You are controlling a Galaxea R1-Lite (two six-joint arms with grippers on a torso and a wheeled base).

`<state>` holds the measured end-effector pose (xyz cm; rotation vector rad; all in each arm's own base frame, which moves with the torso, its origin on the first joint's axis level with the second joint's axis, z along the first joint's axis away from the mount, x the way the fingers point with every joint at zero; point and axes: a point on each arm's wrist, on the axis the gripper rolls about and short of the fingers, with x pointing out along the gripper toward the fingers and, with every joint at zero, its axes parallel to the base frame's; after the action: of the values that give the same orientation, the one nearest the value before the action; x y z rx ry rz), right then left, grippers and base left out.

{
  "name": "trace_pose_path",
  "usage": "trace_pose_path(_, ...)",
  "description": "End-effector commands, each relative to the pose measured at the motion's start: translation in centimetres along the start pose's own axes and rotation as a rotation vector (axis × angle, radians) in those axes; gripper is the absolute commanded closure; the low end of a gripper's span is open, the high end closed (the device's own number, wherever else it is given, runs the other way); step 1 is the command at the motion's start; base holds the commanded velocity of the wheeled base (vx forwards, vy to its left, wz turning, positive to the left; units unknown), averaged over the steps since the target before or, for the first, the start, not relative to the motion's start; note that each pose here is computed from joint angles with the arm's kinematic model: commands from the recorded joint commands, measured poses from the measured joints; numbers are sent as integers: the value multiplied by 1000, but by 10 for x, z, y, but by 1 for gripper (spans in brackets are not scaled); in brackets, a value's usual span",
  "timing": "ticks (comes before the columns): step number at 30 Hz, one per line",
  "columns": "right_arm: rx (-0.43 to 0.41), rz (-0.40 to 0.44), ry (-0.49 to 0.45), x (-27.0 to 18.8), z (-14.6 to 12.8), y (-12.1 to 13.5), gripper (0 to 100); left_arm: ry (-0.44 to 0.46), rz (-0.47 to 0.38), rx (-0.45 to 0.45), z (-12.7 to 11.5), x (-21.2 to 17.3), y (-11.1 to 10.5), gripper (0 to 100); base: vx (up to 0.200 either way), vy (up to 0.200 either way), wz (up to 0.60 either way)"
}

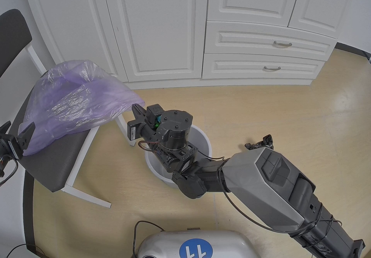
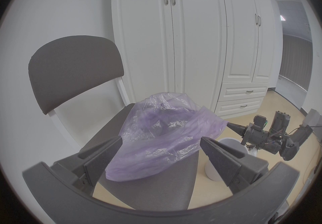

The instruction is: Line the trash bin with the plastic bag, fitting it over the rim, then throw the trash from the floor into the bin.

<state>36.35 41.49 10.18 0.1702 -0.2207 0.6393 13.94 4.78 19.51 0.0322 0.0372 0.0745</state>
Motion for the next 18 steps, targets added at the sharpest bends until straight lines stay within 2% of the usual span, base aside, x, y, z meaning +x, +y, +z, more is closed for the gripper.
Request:
trace_pose_path(1,12,22,-34,-1,18,12,100,-19,-4,7,0,-8,-3,0,0,0,0)
trace_pose_path(6,37,63,-77,-8,29,39,100,-22,-47,8,-6,-21,-9,0,0,0,0)
trace_pose_path(12,44,118,-48,-18,23,70,100,-2,-78,16,-18,-32,-13,0,0,0,0)
trace_pose_path(16,24,104,-52,-19,25,72,100,40,-41,89,-27,-32,-9,0,0,0,0)
trace_pose_path(18,16,49,-75,-17,39,66,100,64,20,157,-28,-33,-1,0,0,0,0)
